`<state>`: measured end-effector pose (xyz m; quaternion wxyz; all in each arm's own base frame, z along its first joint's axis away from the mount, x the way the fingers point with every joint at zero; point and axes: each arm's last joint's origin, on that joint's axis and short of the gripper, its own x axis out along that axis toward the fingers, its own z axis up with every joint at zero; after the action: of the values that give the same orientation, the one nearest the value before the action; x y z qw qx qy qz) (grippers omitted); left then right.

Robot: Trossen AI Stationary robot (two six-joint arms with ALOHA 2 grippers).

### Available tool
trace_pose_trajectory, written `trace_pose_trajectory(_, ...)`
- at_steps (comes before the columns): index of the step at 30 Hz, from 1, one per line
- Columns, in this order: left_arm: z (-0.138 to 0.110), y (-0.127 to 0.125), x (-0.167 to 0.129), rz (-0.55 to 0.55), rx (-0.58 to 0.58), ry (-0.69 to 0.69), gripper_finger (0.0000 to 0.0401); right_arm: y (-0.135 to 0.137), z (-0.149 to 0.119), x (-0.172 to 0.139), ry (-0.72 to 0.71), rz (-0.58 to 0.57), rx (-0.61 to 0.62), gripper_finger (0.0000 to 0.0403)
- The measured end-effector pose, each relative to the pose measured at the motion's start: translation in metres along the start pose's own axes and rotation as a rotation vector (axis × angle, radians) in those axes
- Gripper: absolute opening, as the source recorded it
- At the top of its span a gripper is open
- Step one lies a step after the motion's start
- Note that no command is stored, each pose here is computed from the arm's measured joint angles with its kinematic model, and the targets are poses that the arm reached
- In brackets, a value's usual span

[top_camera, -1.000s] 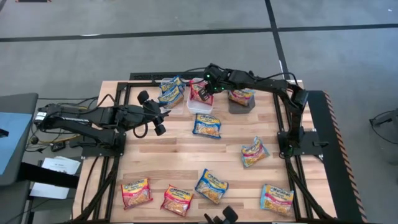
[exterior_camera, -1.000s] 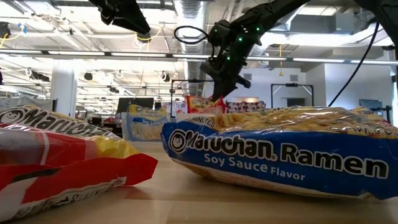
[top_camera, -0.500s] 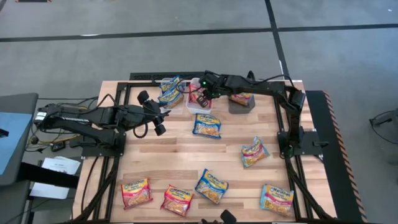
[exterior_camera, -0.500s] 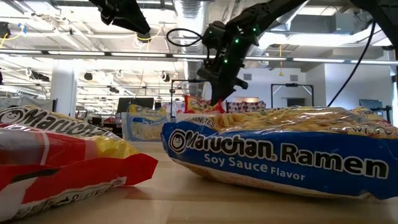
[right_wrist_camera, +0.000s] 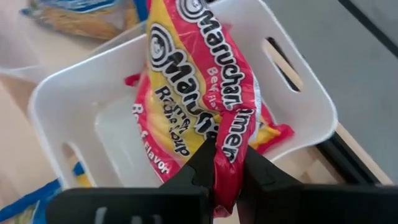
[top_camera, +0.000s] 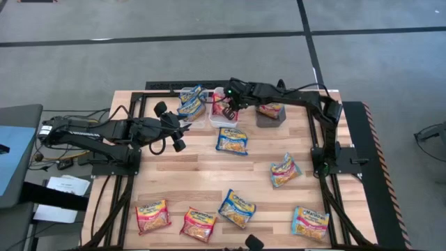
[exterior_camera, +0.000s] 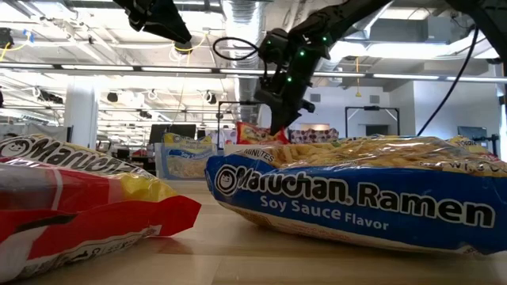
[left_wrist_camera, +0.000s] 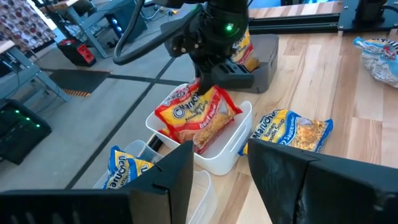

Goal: Sort Maruchan noodles
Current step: Put the red noodle pack into the white bin

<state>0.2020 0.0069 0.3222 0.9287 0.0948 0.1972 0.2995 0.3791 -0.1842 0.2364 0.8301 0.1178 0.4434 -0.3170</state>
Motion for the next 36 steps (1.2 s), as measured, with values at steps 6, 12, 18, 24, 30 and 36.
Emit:
trace_pose_trajectory(6, 0.0, 0.0, 0.0, 0.0, 0.0, 0.0, 0.0143, 0.007, 0.003, -0.007, -0.038, 0.017, -0.044, 0.005)
trace_pose_trajectory(12, 0.0, 0.0, 0.0, 0.0, 0.001, 0.0, 0.0143, 0.013, 0.002, -0.014, -0.04, 0.026, -0.072, 0.005)
trace_pose_trajectory(18, 0.0, 0.0, 0.0, 0.0, 0.001, 0.0, 0.0143, 0.021, 0.001, -0.023, -0.053, 0.04, -0.088, 0.005)
trace_pose_trajectory(24, 0.0, 0.0, 0.0, 0.0, 0.001, 0.0, 0.0143, 0.014, -0.001, -0.023, -0.013, 0.054, -0.076, 0.005)
trace_pose_trajectory(30, 0.0, 0.0, 0.0, 0.0, 0.0, 0.0, 0.0143, 0.005, 0.001, -0.012, -0.009, 0.087, -0.054, 0.005)
trace_pose_trajectory(36, 0.0, 0.0, 0.0, 0.0, -0.001, 0.0, 0.0143, -0.006, 0.002, -0.011, 0.0, 0.078, -0.046, 0.005)
